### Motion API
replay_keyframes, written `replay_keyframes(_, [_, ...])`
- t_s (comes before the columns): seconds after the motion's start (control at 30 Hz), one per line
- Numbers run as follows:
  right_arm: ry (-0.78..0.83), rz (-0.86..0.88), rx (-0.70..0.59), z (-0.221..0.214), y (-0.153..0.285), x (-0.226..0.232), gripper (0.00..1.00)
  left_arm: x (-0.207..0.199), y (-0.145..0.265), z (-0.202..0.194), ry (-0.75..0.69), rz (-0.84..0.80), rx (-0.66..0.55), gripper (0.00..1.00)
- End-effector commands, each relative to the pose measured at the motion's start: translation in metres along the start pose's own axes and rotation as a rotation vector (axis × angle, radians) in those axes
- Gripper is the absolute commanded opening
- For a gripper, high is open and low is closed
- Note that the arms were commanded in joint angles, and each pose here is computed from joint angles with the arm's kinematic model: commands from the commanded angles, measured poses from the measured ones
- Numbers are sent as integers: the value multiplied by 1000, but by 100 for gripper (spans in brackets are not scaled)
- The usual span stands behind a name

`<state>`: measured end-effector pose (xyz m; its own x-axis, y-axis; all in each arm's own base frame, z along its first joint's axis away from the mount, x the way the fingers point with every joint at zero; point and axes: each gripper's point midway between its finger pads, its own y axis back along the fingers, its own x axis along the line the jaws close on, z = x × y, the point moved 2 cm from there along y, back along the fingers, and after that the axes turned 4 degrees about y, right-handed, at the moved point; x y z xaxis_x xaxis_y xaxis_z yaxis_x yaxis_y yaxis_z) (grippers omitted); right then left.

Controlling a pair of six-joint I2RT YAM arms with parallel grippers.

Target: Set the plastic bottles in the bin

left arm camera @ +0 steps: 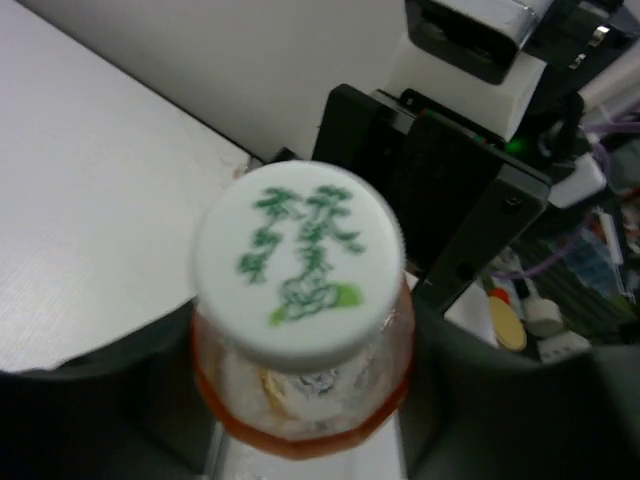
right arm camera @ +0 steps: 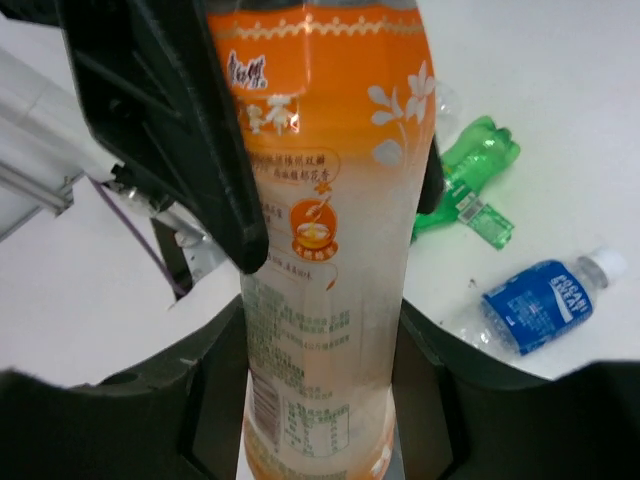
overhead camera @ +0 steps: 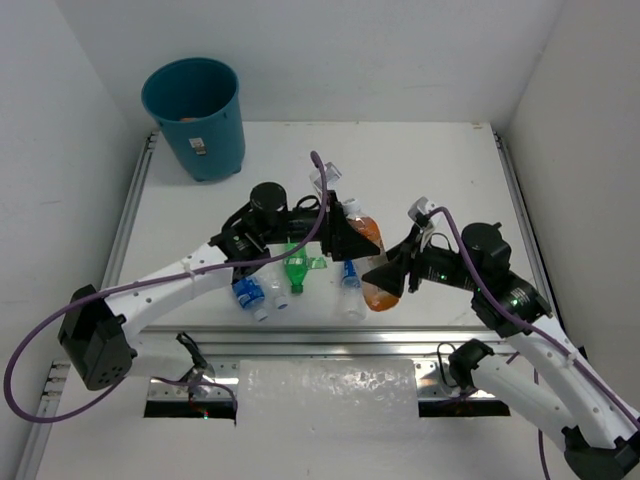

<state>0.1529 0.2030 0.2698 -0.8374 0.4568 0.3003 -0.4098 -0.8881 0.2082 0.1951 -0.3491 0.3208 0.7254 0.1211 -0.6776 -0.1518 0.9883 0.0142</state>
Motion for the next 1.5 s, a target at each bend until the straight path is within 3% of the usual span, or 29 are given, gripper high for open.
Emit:
replay_keyframes(0.0, [77, 68, -78, 29, 5, 16, 25, -27, -4, 15, -65, -102, -36, 41])
replay_keyframes(0.03, [80, 58, -80, 29, 6, 14, 28, -24, -5, 17, -61, -80, -42, 26])
replay_keyframes(0.07, [73, 40, -77, 27, 6, 11, 37, -22, -6, 25, -72, -49, -69, 0])
replay_keyframes(0.1, [69, 15, -80, 26, 6, 8, 64, -16, -5, 24, -53, -3, -57, 0])
replay_keyframes(0.17, [51, -95, -99, 25, 11, -7, 98, -15, -3, 43, -81, 79, -102, 0])
replay_keyframes(0.23, [49, -195, -90, 21, 18, -19, 99, 19, 11, 61, -66, 342, -167, 0])
replay_keyframes(0.27, [50, -234, -93, 24, 23, -22, 99, 23, 25, 96, -85, 459, -282, 0])
replay_keyframes(0.3, [42, -281, -88, 24, 28, -27, 99, 42, 48, 110, -59, 583, -307, 0])
replay_keyframes(0.47, [-50, -654, -41, 16, 63, -69, 99, 61, 159, 224, -76, 887, -682, 0])
replay_keyframes(0.57, [-70, -680, 12, 3, 65, -73, 99, 90, 225, 271, -89, 1134, -851, 0])
replay_keyframes(0.67, [-80, -648, 42, -3, 62, -69, 99, 89, 263, 314, -161, 1239, -971, 4])
replay_keyframes(0.73, [-87, -618, 75, -9, 61, -64, 99, 132, 289, 331, -152, 1359, -990, 4])
replay_keyframes(0.77, [-83, -617, 82, -10, 62, -63, 99, 121, 299, 355, -189, 1340, -1039, 4])
replay_keyframes(0.8, [-81, -616, 86, -9, 64, -62, 99, 162, 315, 360, -158, 1396, -1020, 4])
replay_keyframes(0.83, [-81, -620, 95, -11, 66, -62, 99, 174, 321, 369, -173, 1398, -1013, 5])
replay_keyframes(0.87, [-78, -617, 97, -11, 68, -60, 99, 160, 331, 391, -219, 1385, -1079, 7])
replay_keyframes(0.9, [-75, -615, 93, -9, 69, -58, 99, 197, 349, 392, -197, 1453, -1076, 9])
replay_keyframes(1.0, [-77, -611, 96, -9, 73, -55, 99, 217, 376, 410, -222, 1428, -1140, 19])
replay_keyframes(1.07, [-89, -610, 106, -14, 73, -55, 99, 224, 375, 416, -259, 1330, -1148, 32])
replay_keyframes(1.1, [-95, -605, 107, -16, 72, -55, 99, 229, 372, 414, -268, 1306, -1131, 53])
replay_keyframes(1.17, [-114, -579, 122, -26, 64, -56, 99, 238, 355, 413, -280, 1228, -1069, 71])
replay_keyframes(1.2, [-122, -583, 129, -29, 61, -58, 99, 239, 351, 414, -277, 1212, -1051, 92])
replay_keyframes(1.23, [-146, -561, 149, -36, 51, -60, 99, 230, 351, 418, -273, 1205, -1054, 99])
replay_keyframes(1.33, [-229, -523, 154, -43, 31, -62, 99, 215, 358, 419, -268, 1243, -1077, 100])
replay_keyframes(1.47, [-409, -506, 272, -79, -8, -76, 99, 148, 372, 413, -300, 1292, -1141, 100])
